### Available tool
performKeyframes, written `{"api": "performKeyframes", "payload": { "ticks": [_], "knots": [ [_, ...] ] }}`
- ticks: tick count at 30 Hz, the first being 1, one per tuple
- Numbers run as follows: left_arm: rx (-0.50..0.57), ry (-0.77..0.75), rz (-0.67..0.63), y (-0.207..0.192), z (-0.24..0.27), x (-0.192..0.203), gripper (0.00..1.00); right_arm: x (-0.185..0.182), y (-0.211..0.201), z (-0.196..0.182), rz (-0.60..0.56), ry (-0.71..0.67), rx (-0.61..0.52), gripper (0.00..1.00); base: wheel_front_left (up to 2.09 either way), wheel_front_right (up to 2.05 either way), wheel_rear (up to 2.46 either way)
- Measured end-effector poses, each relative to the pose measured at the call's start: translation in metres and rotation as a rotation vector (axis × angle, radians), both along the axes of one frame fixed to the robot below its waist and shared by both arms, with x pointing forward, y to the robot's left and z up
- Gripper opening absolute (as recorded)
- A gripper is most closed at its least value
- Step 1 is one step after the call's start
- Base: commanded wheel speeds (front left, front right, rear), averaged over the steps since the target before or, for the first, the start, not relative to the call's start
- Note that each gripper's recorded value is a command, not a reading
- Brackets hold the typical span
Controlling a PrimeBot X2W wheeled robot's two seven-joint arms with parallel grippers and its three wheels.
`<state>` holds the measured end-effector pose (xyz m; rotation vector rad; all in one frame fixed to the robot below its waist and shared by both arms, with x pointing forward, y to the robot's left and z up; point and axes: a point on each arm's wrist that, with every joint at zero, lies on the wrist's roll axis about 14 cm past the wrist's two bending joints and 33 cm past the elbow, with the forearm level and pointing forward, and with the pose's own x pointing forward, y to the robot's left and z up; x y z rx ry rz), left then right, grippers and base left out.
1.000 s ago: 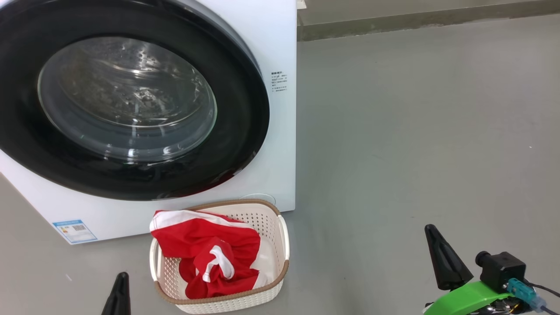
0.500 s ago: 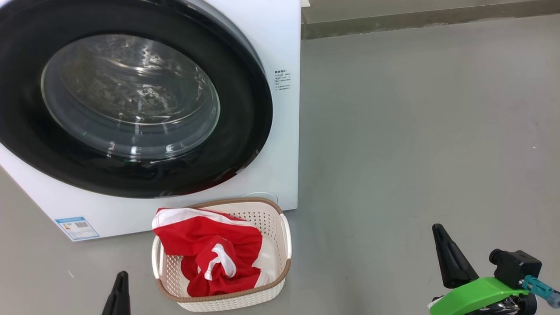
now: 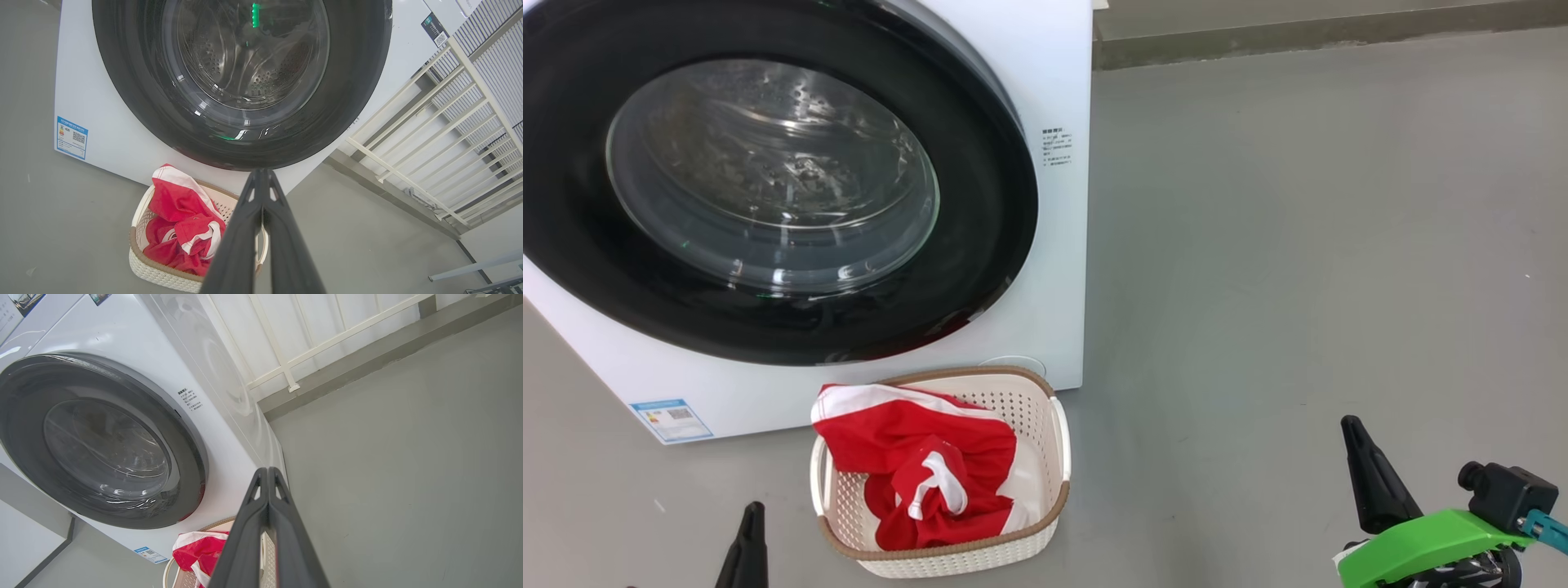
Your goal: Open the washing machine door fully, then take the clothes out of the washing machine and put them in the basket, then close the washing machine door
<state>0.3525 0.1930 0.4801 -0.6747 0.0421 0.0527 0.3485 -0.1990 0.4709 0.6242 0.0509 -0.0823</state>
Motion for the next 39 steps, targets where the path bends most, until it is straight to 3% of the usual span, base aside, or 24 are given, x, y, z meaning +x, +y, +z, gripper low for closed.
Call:
{"api": "performKeyframes", "payload": {
  "ticks": [39],
  "knots": [
    [-0.421, 0.041, 0.025, 0.000, -0.006, 0.010, 0.00, 0.010, -0.005, -0.003, -0.043, 0.019, 0.438, 0.00, 0.00, 0.00, 0.00]
  ]
}}
